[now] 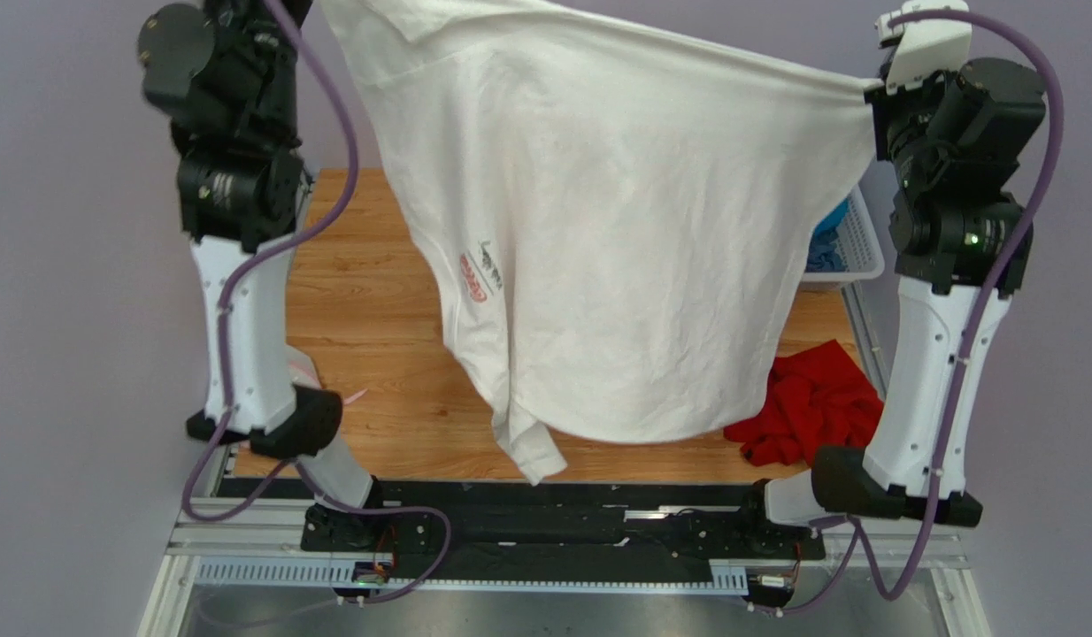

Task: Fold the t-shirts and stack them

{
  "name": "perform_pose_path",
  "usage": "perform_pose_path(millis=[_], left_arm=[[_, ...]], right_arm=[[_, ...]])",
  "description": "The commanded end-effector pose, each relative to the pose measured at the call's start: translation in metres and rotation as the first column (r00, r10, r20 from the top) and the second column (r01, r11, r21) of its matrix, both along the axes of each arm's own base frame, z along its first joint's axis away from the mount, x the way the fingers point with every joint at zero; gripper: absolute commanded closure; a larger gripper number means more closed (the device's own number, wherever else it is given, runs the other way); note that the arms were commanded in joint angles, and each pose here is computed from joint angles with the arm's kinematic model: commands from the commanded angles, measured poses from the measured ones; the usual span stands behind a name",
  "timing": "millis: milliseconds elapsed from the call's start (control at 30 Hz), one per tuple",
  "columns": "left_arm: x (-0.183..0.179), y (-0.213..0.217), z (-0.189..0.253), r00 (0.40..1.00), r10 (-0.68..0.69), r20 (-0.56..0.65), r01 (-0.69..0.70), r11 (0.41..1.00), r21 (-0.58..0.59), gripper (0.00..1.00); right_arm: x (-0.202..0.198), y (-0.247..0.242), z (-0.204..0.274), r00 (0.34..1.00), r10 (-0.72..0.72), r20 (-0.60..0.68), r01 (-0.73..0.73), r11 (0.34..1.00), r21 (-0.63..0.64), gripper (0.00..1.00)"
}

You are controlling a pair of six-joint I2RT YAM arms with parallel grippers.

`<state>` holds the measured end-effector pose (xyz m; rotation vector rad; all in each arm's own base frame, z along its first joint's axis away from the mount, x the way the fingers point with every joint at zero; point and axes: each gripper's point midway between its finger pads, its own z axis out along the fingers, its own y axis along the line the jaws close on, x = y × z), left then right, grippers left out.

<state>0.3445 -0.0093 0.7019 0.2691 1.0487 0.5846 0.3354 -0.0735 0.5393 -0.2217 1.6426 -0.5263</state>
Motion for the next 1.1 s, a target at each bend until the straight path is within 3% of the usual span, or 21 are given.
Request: perform_pose_path(millis=[0,67,133,333,500,567,633,667,700,733,767,800,833,867,933,967,1067], left_arm=[[0.004,0.072,0.039,0.939,0.285,0.191,-0.261,0.955,-0.140,1.00],[0.025,0.080,0.026,0.937,0.303,0.172,-0.280,0.949,-0.144,1.00],[0.005,0.085,0.039,0.929,0.282,0.241,-0.243,0.953,-0.182,1.00],[-0.017,0.110,0.038,0.919,0.310,0.243,-0.257,0.939,-0.228,1.00],[-0.050,0.127,0.042,0.904,0.346,0.250,-0.289,0.928,-0.237,1.00],[-0.041,0.128,0.025,0.922,0.333,0.200,-0.290,0.933,-0.214,1.00],[-0.065,0.119,0.025,0.930,0.296,0.217,-0.253,0.945,-0.208,1.00],[-0.042,0.117,-0.007,0.952,0.275,0.135,-0.248,0.950,-0.190,1.00],[-0.069,0.110,-0.005,0.954,0.254,0.163,-0.222,0.956,-0.190,1.00],[-0.067,0.102,-0.018,0.969,0.205,0.140,-0.178,0.967,-0.182,1.00],[-0.044,0.100,-0.062,0.983,0.178,0.035,-0.170,0.971,-0.168,1.00],[-0.067,0.093,-0.067,0.988,0.152,0.041,-0.144,0.976,-0.161,1.00],[-0.065,0.082,-0.086,0.995,0.096,0.001,-0.095,0.986,-0.134,1.00],[-0.047,0.080,-0.133,0.991,0.075,-0.111,-0.088,0.989,-0.120,1.00],[-0.058,0.062,-0.174,0.975,0.003,-0.221,-0.017,0.998,-0.065,1.00],[-0.048,0.057,-0.222,0.945,-0.024,-0.327,0.010,0.999,-0.046,1.00],[-0.062,0.038,-0.295,0.875,-0.088,-0.477,0.118,0.992,0.033,1.00]], right_arm=[[0.016,-0.045,0.041,0.962,-0.224,0.154,0.226,0.974,0.005,1.00],[0.024,-0.046,0.051,0.957,-0.223,0.186,0.225,0.974,0.009,1.00],[0.027,-0.045,0.058,0.953,-0.216,0.212,0.219,0.976,0.008,1.00],[0.026,-0.043,0.060,0.951,-0.207,0.230,0.209,0.978,0.018,1.00],[0.019,-0.041,0.051,0.959,-0.201,0.202,0.202,0.979,0.016,1.00],[0.012,-0.037,0.039,0.967,-0.185,0.176,0.185,0.983,0.018,1.00],[0.019,-0.034,0.010,0.980,-0.166,0.111,0.165,0.986,0.021,1.00],[0.007,-0.031,0.008,0.981,-0.157,0.114,0.155,0.988,0.022,1.00],[0.005,-0.029,0.000,0.984,-0.150,0.101,0.148,0.989,0.022,1.00],[0.002,-0.025,-0.008,0.988,-0.129,0.087,0.127,0.992,0.023,1.00],[-0.002,-0.022,-0.034,0.993,-0.114,0.033,0.113,0.993,0.025,1.00],[-0.006,-0.018,-0.047,0.996,-0.092,0.001,0.092,0.996,0.021,1.00],[-0.005,-0.012,-0.064,0.998,-0.059,-0.039,0.060,0.998,0.025,1.00],[-0.005,-0.010,-0.093,0.993,-0.042,-0.106,0.046,0.999,0.029,1.00],[-0.019,0.003,-0.118,0.985,0.030,-0.171,-0.026,0.999,0.026,1.00],[-0.024,0.008,-0.130,0.979,0.053,-0.198,-0.049,0.998,0.027,1.00],[-0.043,0.025,-0.181,0.935,0.150,-0.321,-0.144,0.989,0.044,1.00]])
